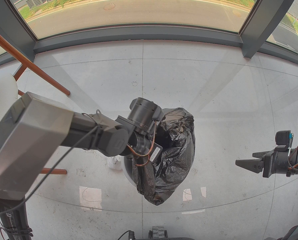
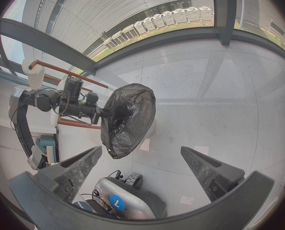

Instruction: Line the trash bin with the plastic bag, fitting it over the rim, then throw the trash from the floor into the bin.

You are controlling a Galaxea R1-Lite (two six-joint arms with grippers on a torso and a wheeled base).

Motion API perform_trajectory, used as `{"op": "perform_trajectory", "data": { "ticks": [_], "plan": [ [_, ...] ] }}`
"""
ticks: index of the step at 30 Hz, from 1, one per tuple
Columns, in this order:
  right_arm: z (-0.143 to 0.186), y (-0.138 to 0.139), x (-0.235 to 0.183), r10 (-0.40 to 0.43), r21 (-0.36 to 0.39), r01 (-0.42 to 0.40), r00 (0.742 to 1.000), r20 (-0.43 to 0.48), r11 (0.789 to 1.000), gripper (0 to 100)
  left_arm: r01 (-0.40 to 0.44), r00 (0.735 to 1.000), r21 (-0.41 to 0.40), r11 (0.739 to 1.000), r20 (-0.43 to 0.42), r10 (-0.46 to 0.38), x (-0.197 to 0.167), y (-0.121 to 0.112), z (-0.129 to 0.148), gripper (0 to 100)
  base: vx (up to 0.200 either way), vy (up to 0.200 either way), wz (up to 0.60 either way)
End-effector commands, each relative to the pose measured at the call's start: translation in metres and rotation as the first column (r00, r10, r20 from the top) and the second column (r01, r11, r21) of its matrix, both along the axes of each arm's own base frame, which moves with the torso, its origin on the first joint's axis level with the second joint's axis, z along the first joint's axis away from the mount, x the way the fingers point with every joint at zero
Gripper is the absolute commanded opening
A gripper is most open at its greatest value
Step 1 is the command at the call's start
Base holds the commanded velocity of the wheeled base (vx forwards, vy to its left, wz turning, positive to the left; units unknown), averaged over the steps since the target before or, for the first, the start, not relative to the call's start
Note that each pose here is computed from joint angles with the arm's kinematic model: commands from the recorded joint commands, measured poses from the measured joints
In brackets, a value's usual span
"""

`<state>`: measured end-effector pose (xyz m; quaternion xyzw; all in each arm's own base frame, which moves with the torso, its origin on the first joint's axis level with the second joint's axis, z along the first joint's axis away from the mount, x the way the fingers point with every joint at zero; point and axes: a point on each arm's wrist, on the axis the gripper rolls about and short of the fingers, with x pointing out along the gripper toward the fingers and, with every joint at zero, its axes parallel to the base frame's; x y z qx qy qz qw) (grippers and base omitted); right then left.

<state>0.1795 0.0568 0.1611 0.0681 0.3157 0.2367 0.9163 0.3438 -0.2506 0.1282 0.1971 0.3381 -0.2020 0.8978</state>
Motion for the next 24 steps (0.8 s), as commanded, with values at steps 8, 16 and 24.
{"op": "perform_trajectory", "data": {
  "ticks": [8, 16, 24],
  "plan": [
    [0.000, -0.001, -0.004, 0.001, 0.001, -0.001, 1.000, 0.006, 1.000, 100, -0.162, 0.987, 0.009, 0.987, 0.010, 0.162, 0.011, 0.083, 0.020, 0, 0.000, 0.000, 0.00],
    [0.000, -0.001, -0.004, 0.001, 0.001, -0.001, 1.000, 0.006, 1.000, 100, -0.136, 0.990, 0.028, 0.990, -0.015, 0.137, 0.002, 0.076, 0.013, 0, 0.000, 0.000, 0.00],
    [-0.001, -0.002, -0.007, 0.002, 0.002, -0.002, 1.000, 0.004, 1.000, 100, -0.118, 0.987, 0.102, 0.988, -0.098, 0.128, -0.022, 0.089, -0.007, 100, 0.000, 0.000, 0.00]
  ]
}}
